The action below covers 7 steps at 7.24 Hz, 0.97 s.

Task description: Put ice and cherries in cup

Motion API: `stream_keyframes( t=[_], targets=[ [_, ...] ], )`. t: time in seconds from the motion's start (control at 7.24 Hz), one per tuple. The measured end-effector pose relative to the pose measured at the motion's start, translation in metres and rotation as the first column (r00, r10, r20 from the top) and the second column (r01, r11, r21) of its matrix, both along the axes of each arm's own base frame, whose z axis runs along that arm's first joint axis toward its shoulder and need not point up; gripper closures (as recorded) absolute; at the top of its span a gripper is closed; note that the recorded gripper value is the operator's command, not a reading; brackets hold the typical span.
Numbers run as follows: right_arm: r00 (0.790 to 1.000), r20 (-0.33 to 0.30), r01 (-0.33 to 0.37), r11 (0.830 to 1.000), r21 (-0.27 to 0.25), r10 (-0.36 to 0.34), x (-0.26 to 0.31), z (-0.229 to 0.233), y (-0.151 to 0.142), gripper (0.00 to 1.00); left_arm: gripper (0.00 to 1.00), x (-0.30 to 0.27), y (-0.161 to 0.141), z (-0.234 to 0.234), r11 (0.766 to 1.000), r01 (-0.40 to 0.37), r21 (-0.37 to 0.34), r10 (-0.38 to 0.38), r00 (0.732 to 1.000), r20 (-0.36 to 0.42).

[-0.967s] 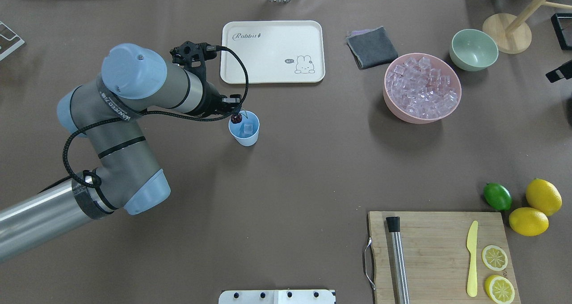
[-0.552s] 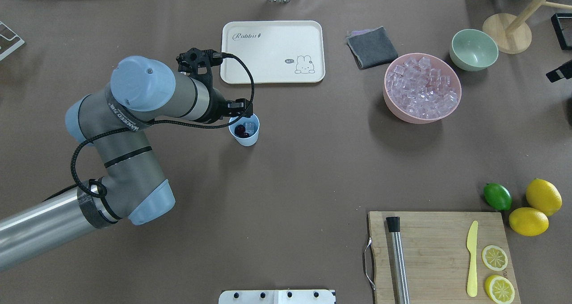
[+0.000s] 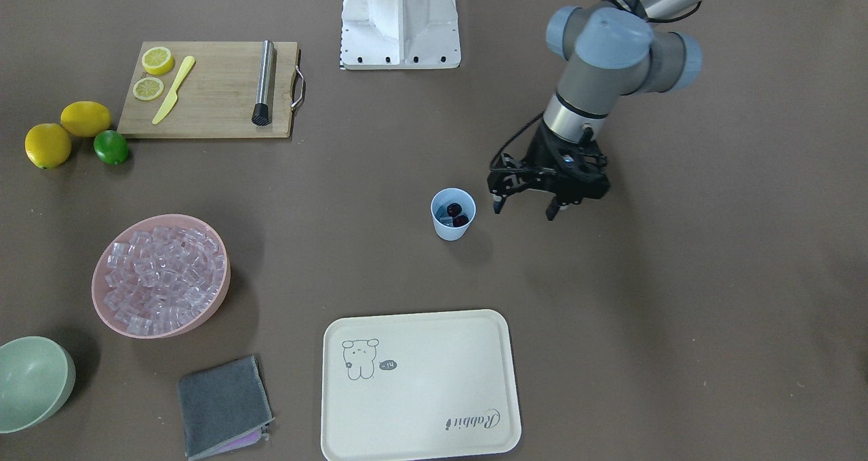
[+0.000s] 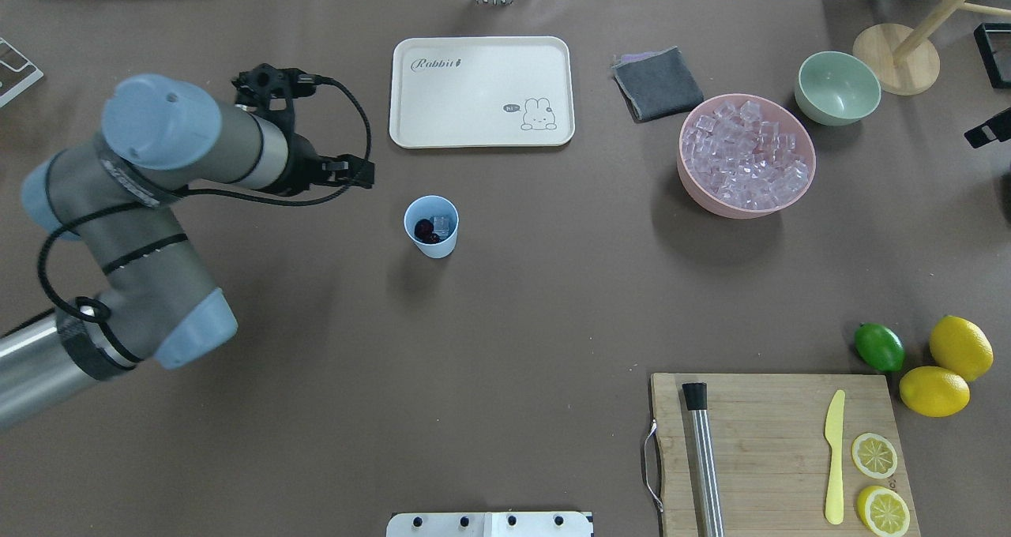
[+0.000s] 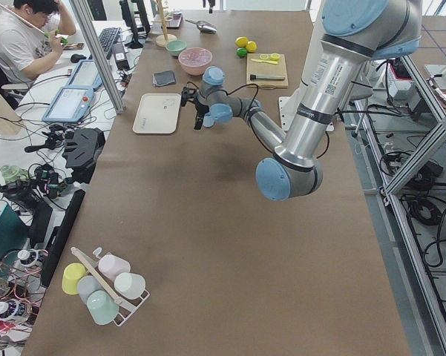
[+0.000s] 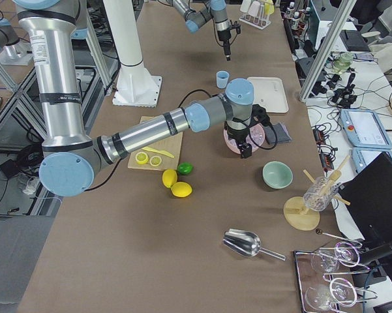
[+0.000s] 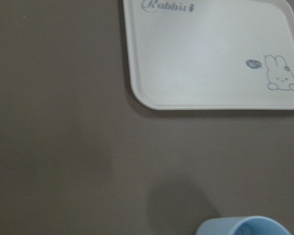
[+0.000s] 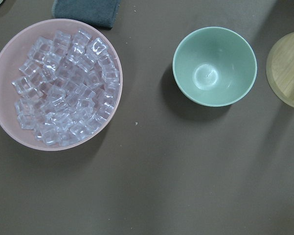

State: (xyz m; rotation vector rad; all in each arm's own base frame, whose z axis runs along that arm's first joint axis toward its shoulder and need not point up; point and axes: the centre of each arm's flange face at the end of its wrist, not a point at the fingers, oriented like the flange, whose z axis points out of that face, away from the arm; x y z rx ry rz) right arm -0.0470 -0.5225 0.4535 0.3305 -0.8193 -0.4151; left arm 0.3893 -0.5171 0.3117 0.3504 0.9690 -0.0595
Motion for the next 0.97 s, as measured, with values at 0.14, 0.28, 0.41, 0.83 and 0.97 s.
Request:
stream_keyframes(
  t=[0.14, 0.28, 0.41, 0.83, 0.97],
  targets=[
    [1.000, -0.001, 0.004, 1.000, -0.004, -0.004, 0.004, 0.007, -0.002, 0.02, 0.02, -0.052, -0.024, 0.039, 0.999, -0.030, 0.029, 0.029, 0.998, 0.060],
    [1.000, -0.005, 0.015, 1.000, 0.004, -0.015, 0.011, 0.017, -0.003, 0.02, 0.02, -0.106, -0.042, 0.079, 0.997, -0.064, 0.047, 0.059, 0.992, 0.111],
    [0.999, -0.003, 0.032, 0.999, 0.016, -0.032, 0.025, 0.031, -0.003, 0.02, 0.02, -0.165, -0.052, 0.120, 0.992, -0.104, 0.066, 0.093, 0.984, 0.155],
    [0.997, 0.005, 0.081, 0.995, 0.052, -0.081, 0.078, 0.093, 0.007, 0.02, 0.02, -0.322, -0.036, 0.241, 0.971, -0.216, 0.105, 0.186, 0.953, 0.241],
    [0.996, 0.001, 0.092, 0.994, 0.052, -0.092, 0.084, 0.107, 0.008, 0.02, 0.02, -0.346, -0.027, 0.267, 0.968, -0.230, 0.099, 0.199, 0.947, 0.251]
  ],
)
